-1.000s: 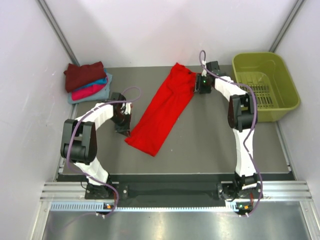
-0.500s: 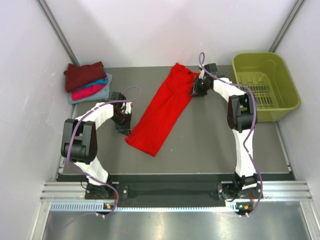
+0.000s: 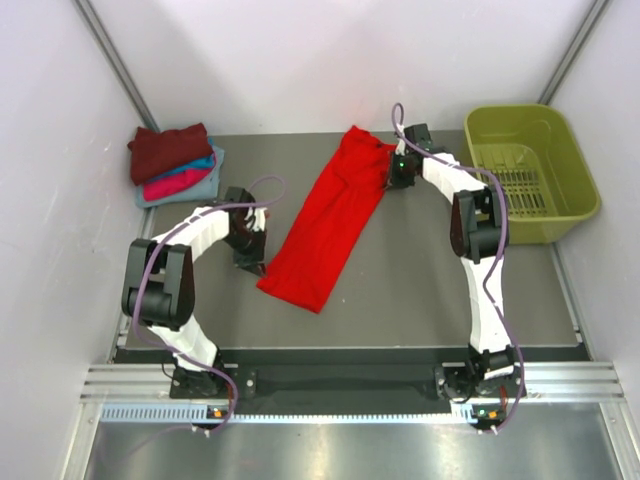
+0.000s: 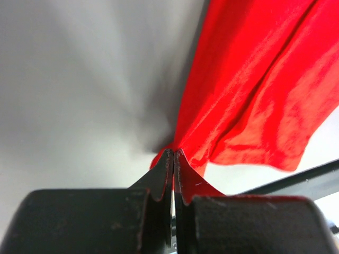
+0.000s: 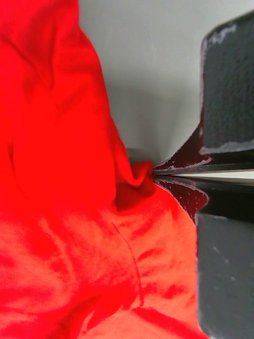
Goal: Fold and stack the t-shirts
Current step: Fold the tshirt
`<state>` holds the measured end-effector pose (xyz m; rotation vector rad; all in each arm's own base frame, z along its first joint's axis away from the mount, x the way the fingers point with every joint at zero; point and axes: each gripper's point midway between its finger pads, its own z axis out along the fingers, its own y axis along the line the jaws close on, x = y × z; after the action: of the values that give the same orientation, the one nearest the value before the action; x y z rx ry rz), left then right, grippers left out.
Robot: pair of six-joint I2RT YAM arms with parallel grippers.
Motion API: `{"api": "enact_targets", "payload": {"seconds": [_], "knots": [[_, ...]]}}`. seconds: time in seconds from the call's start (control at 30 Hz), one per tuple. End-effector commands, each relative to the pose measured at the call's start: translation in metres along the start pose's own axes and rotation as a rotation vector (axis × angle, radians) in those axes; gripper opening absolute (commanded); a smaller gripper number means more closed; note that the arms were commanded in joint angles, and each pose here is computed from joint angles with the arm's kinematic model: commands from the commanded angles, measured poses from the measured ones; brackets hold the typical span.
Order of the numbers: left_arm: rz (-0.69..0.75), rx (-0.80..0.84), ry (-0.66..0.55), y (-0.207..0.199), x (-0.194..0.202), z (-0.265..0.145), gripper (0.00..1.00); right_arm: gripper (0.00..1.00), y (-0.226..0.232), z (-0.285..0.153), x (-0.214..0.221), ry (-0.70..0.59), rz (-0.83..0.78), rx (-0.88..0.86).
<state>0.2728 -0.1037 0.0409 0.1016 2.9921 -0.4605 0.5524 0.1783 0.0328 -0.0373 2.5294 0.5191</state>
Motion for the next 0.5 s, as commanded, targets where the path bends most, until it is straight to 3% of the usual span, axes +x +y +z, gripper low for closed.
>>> {"api": "enact_targets", "payload": {"seconds": [0.0, 0.2, 0.47], "knots": [[0.016, 0.031, 0.002, -0.013, 0.011, -0.008, 0.0, 0.0, -0.032, -0.004, -0.03, -0.075, -0.022, 0.081], [0.055, 0.045, 0.027, -0.023, 0.024, -0.005, 0.0, 0.0, -0.043, -0.01, -0.033, -0.071, -0.006, 0.083], [0.12, 0.114, 0.068, -0.053, 0.047, -0.004, 0.0, 0.0, -0.04, -0.028, 0.001, 0.014, 0.019, 0.069]]}}
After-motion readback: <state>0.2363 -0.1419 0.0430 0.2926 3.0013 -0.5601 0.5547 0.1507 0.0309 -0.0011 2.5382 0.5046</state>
